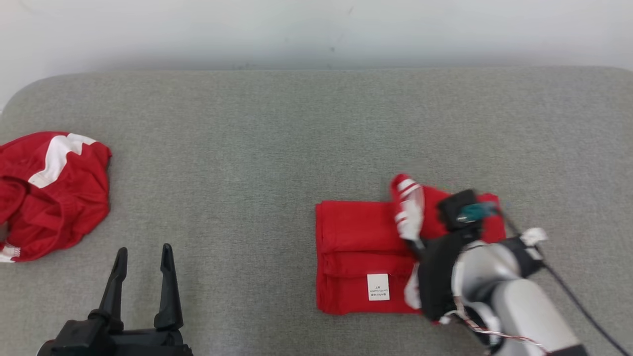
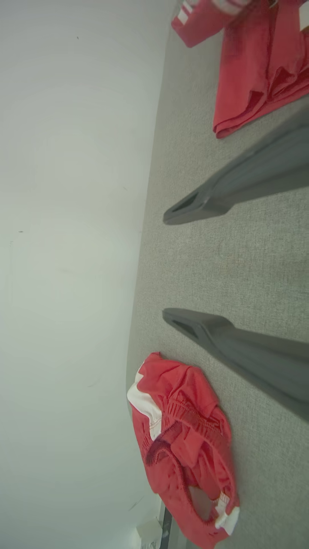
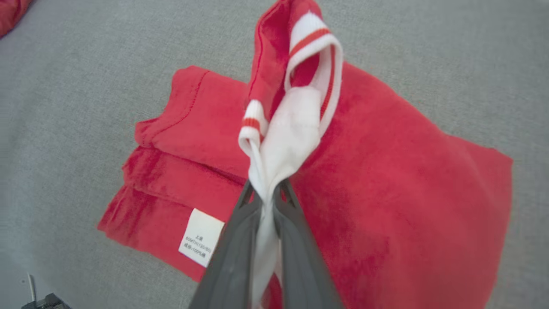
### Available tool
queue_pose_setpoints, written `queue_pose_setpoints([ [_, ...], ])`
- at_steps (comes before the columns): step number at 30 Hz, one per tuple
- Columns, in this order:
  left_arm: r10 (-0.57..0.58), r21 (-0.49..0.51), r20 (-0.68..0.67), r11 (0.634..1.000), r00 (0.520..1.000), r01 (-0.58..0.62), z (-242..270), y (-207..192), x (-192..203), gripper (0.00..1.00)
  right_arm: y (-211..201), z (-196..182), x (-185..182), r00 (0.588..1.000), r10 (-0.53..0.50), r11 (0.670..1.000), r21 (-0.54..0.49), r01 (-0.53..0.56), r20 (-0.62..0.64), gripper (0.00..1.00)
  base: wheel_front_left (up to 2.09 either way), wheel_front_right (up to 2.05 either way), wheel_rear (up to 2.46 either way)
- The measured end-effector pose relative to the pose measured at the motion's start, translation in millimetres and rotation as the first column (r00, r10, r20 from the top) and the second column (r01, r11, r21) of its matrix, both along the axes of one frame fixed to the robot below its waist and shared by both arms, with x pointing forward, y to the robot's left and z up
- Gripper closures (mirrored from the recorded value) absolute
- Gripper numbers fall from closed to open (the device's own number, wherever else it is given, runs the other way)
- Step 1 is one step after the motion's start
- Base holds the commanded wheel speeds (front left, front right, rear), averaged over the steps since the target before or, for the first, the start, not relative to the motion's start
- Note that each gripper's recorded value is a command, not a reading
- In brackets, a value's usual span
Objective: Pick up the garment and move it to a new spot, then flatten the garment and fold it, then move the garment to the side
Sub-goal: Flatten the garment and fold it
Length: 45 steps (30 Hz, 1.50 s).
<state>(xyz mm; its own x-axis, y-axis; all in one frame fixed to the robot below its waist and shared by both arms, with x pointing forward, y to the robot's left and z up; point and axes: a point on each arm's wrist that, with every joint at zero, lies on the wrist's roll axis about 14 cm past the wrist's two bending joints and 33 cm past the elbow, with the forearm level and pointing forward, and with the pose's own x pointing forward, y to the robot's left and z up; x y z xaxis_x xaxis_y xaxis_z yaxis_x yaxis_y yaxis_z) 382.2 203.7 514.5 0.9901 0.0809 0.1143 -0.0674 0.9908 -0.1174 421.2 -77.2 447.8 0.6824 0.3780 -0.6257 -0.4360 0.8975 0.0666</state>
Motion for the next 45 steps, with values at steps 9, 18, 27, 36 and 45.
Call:
queue_pose_setpoints([
  [9,0.007,0.009,-0.012,1.000,1.000,-0.007,-3,5,-5,0.00,61,-21,-2,0.988,0.139,0.990,0.028,-0.137,-0.064,1.00,0.00,0.00,0.00],
  [18,0.025,0.003,-0.023,1.000,0.999,-0.025,-7,10,-4,0.00,76,-34,8,0.982,0.164,0.986,0.039,-0.161,-0.092,1.00,0.00,0.00,0.00],
  [27,0.032,-0.001,-0.025,0.999,0.999,-0.032,-7,11,-3,0.00,107,-14,8,0.977,0.209,0.960,0.196,-0.198,-0.041,0.00,0.00,0.00,0.00],
  [36,0.029,0.000,-0.007,1.000,1.000,-0.029,-2,11,0,0.00,126,44,18,0.979,0.145,0.876,0.440,-0.195,0.146,0.00,0.00,0.00,0.00],
  [45,0.015,-0.003,0.021,1.000,1.000,-0.015,7,8,0,0.00,61,79,40,0.906,-0.046,0.914,0.383,-0.132,0.422,0.00,0.00,0.00,0.00],
])
